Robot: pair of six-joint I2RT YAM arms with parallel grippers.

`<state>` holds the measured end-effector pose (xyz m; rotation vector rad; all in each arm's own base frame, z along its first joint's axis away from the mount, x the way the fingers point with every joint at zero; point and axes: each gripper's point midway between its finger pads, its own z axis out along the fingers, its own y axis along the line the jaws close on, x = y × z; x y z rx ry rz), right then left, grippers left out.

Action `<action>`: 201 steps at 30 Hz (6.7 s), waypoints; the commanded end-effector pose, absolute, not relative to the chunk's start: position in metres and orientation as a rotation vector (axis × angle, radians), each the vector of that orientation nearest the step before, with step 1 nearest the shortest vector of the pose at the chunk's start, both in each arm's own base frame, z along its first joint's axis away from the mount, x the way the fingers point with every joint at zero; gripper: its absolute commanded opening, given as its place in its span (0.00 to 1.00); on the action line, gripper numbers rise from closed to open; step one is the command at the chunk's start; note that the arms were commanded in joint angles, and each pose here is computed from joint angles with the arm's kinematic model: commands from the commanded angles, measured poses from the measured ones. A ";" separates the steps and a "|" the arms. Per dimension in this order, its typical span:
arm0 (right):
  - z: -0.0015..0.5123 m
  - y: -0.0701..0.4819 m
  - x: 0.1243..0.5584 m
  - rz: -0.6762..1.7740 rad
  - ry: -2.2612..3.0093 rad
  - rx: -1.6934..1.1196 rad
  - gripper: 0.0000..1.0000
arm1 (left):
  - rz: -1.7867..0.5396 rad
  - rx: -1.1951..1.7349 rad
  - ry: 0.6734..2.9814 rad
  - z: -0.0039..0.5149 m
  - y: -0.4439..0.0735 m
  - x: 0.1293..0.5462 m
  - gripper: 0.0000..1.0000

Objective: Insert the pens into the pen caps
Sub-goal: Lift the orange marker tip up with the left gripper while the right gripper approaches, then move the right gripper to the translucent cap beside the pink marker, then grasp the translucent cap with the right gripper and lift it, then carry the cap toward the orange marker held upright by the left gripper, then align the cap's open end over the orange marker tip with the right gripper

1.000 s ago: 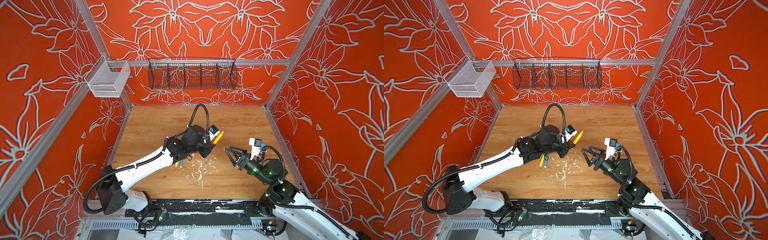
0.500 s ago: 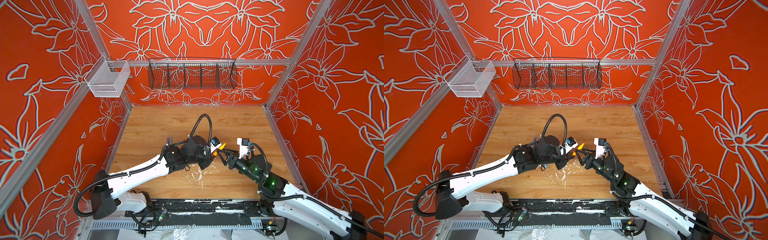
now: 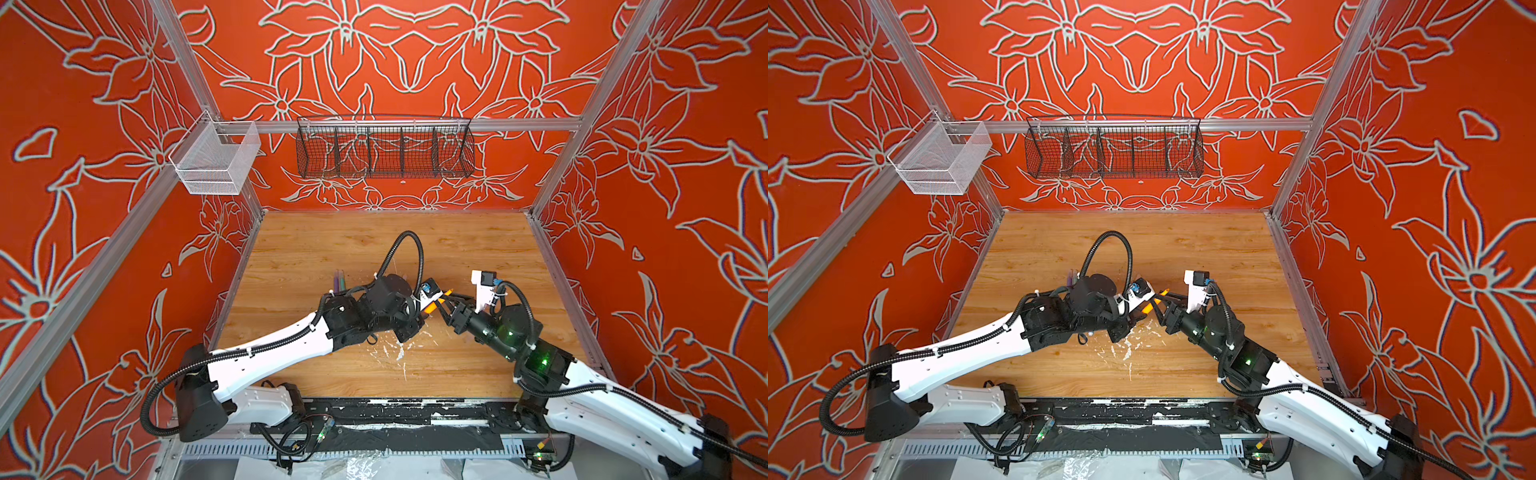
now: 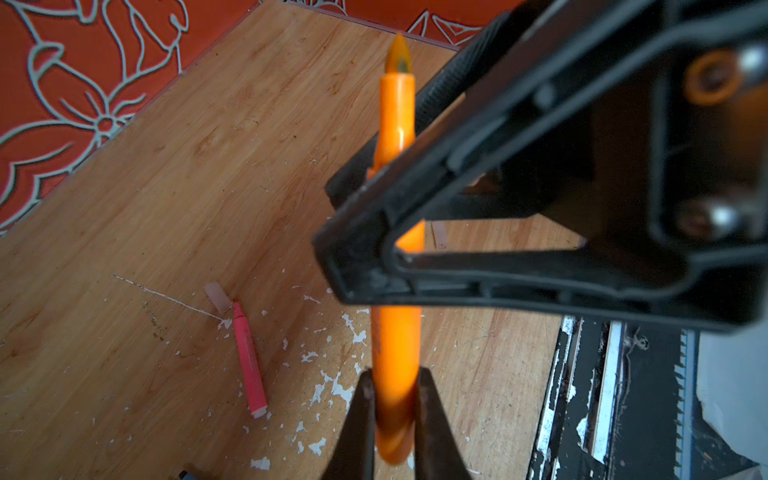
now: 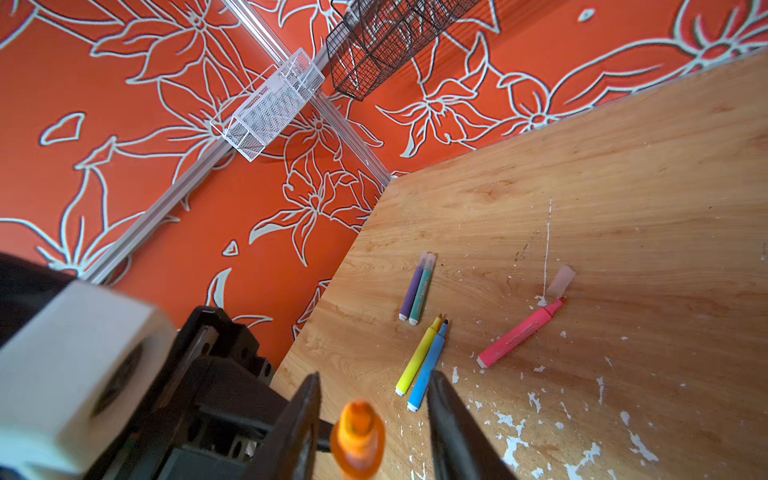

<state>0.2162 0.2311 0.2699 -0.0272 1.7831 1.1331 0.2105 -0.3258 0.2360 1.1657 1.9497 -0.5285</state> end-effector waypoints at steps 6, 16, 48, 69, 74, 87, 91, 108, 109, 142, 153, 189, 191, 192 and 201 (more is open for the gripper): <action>0.289 0.229 0.216 1.174 1.719 0.019 0.08 | -0.485 1.193 1.937 0.233 -0.326 0.212 0.08; 0.293 0.237 0.201 1.296 1.653 0.025 0.01 | -0.476 1.183 1.928 0.233 -0.327 0.215 0.34; 0.249 0.224 0.221 0.909 1.847 0.092 0.61 | -0.401 0.218 1.836 0.305 -0.166 0.276 0.00; 0.157 0.292 0.323 0.336 2.432 0.083 0.70 | -0.401 0.091 1.787 0.309 -0.139 0.273 0.00; 0.122 0.290 0.362 0.248 2.521 0.142 0.70 | -0.385 0.073 1.782 0.311 -0.134 0.273 0.00; 0.051 0.288 0.424 -0.005 2.673 0.179 0.60 | -0.370 0.058 1.783 0.310 -0.128 0.276 0.00; 0.038 0.288 0.428 -0.038 2.693 0.181 0.56 | -0.374 0.060 1.780 0.311 -0.128 0.276 0.00; 0.017 0.270 0.424 -0.091 2.730 0.218 0.27 | -0.391 0.064 1.777 0.312 -0.128 0.274 0.00; 0.016 0.270 0.424 -0.088 2.733 0.217 0.27 | -0.391 0.067 1.778 0.311 -0.129 0.273 0.00; 0.119 0.245 0.387 0.280 2.524 0.308 0.05 | -0.623 0.376 1.820 0.307 -0.189 0.262 0.00; 0.232 0.209 0.309 0.751 2.136 0.342 0.02 | -0.933 0.642 1.882 0.300 -0.249 0.243 0.00; 0.365 0.222 0.198 1.417 1.382 0.010 0.00 | -0.678 1.081 1.937 0.254 -0.321 0.211 0.00; 0.362 0.222 0.200 1.407 1.389 0.016 0.00 | -0.683 1.080 1.930 0.256 -0.321 0.210 0.00; 0.361 0.221 0.201 1.401 1.388 0.021 0.00 | -0.684 1.081 1.929 0.256 -0.321 0.209 0.00; 0.355 0.217 0.209 1.345 1.400 0.056 0.00 | -0.695 1.102 1.915 0.256 -0.322 0.204 0.00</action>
